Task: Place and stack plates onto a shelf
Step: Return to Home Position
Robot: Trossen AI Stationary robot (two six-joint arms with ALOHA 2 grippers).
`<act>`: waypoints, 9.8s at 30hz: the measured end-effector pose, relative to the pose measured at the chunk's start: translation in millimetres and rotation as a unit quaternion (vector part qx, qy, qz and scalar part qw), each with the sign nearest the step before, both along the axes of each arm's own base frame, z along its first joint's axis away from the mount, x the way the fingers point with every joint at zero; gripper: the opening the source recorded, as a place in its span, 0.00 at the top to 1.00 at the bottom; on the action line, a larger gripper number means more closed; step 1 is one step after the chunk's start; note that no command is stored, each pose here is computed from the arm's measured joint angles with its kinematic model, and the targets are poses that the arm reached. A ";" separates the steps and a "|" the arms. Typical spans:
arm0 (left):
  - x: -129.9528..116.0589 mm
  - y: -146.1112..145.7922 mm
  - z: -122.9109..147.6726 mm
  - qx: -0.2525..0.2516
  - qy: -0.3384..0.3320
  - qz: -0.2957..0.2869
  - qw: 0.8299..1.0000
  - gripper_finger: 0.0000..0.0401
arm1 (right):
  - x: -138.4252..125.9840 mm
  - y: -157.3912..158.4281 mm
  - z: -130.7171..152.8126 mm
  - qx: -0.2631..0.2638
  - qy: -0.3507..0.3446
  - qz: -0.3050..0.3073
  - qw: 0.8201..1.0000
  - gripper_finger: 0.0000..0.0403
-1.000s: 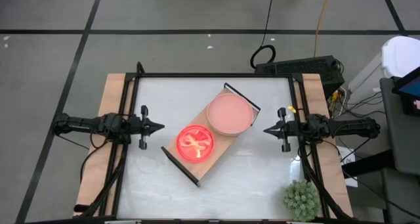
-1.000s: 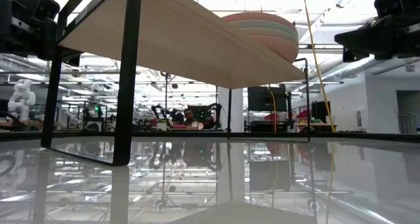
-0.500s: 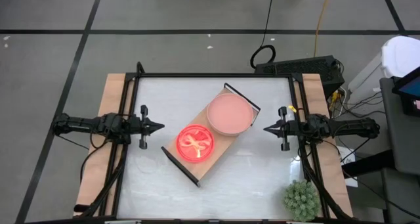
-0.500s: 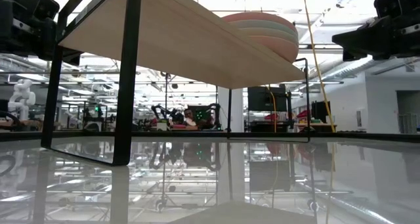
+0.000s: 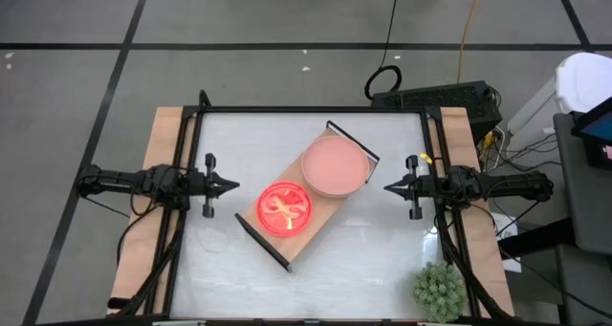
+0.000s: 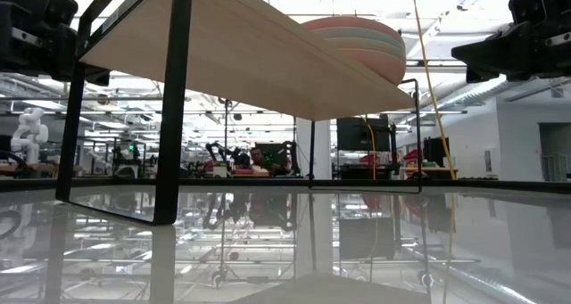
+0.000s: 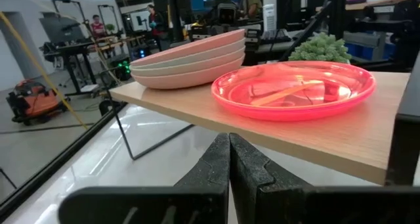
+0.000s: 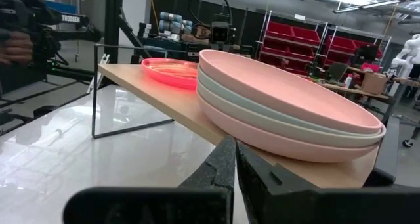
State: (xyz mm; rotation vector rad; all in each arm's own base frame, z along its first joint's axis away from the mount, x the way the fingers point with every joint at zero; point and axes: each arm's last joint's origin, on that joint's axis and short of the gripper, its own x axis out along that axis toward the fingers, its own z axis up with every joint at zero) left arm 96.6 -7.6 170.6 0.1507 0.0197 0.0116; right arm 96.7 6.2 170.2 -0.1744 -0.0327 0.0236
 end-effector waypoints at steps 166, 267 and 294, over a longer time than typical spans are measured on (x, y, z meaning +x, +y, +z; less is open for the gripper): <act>0.5 1.0 1.4 -0.026 -0.038 -0.049 0.998 0.97 | 0.0 0.1 0.2 0.000 -0.001 0.002 1.000 1.00; 0.5 1.0 1.4 -0.026 -0.038 -0.050 0.998 0.97 | 0.0 0.1 0.2 0.000 -0.001 0.002 1.000 1.00; 0.5 1.0 1.4 -0.026 -0.038 -0.049 0.998 0.97 | 0.0 0.1 0.2 0.000 -0.001 0.002 1.000 1.00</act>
